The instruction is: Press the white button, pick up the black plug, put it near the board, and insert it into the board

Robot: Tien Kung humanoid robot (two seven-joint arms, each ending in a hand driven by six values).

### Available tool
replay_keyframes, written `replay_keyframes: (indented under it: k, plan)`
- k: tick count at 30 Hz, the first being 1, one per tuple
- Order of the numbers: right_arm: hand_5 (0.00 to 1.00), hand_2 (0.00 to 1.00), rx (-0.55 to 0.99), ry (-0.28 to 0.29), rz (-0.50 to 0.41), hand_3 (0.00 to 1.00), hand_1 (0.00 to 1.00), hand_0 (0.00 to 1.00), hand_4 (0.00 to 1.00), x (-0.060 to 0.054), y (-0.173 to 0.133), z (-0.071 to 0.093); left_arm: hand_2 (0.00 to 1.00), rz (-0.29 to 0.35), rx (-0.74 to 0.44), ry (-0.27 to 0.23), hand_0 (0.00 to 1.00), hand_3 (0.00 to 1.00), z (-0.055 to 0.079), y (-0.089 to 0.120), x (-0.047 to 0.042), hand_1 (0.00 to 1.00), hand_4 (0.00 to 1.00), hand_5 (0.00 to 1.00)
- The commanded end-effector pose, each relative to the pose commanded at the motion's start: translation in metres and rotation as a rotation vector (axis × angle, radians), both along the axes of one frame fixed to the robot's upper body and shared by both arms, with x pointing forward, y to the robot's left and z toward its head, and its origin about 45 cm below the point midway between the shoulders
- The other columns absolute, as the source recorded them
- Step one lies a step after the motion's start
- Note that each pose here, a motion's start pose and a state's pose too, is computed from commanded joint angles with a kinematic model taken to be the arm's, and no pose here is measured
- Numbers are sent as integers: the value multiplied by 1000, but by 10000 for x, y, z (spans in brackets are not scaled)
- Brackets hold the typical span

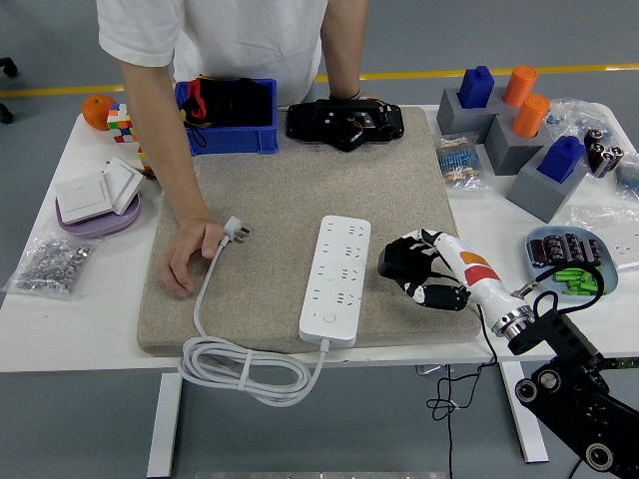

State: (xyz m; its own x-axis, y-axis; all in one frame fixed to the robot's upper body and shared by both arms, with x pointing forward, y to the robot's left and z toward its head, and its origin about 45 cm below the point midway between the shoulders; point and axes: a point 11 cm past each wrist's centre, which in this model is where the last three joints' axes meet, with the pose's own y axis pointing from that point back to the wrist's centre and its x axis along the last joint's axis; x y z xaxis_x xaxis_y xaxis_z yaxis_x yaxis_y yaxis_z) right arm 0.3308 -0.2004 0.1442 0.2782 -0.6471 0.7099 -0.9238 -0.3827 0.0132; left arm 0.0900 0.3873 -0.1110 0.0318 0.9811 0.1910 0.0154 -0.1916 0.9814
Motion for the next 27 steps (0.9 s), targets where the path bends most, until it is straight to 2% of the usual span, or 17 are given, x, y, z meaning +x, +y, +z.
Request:
replay_keyframes:
  k: [4,9,18,27]
  plan:
    - [2,344,23,-34,31,519,246,337,616,-5,126,133,665,-1,1,1,773,734,1,3,0,709,651,543]
    - [2,344,36,-44,76,519,246,337,616,-33,284,185,665,0,1,0,773,734,1,3,1,709,651,543]
    - [2,349,18,-23,165,525,250,351,615,-33,585,100,666,-5,5,0,773,734,12,26,18,709,651,545]
    - [2,349,8,-20,173,525,251,351,613,13,661,32,666,-17,9,2,773,734,22,48,34,710,651,545]
